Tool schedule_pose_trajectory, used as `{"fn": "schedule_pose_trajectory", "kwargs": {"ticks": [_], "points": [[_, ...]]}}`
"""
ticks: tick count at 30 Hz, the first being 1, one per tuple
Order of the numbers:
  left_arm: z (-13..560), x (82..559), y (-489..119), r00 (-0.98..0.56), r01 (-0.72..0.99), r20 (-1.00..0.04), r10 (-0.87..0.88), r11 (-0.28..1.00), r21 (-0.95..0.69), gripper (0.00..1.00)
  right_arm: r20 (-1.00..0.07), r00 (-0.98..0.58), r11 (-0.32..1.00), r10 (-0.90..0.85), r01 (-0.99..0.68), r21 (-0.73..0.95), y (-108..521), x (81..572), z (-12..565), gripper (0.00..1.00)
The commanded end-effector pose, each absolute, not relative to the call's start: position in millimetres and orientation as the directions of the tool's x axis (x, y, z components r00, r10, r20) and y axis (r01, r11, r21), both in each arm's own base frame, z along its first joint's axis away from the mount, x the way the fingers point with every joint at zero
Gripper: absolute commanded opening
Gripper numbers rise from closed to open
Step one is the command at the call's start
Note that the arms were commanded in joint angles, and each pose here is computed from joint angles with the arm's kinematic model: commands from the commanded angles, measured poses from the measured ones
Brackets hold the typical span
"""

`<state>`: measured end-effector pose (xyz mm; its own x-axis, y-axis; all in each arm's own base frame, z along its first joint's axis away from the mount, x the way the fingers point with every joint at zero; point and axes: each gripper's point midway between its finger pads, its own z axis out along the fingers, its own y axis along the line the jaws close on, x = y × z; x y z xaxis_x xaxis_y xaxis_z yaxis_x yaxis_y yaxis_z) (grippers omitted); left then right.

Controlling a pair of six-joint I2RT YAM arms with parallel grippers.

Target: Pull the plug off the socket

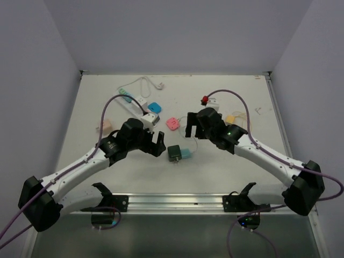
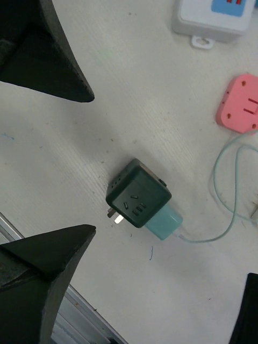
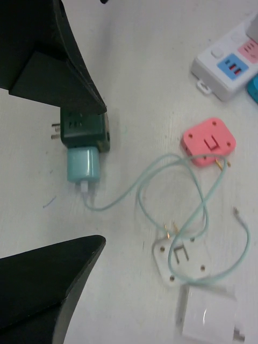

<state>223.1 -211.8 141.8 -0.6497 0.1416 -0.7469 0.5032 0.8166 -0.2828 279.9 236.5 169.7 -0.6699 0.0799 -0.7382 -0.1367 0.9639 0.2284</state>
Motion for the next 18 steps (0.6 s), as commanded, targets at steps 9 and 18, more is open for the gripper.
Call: {"fn": "schedule_pose_trajectory", "kwargs": {"ticks": [9,18], "points": [[130.0,222.4,-302.6,-0.360,0.854,-0.691,0.626,0.520,0.026,1.00,-0.763,-0.602,0.955,0.234,-0.007,0.298,149.5,248.3,159.2,0.99],[94.9,217.8,-312.8,-0.296,0.925,-0.552,0.779,0.378,0.037,0.97,-0.756,-0.600,0.950,0.260,0.018,0.312,137.4,236.0,143.2,0.99]]}}
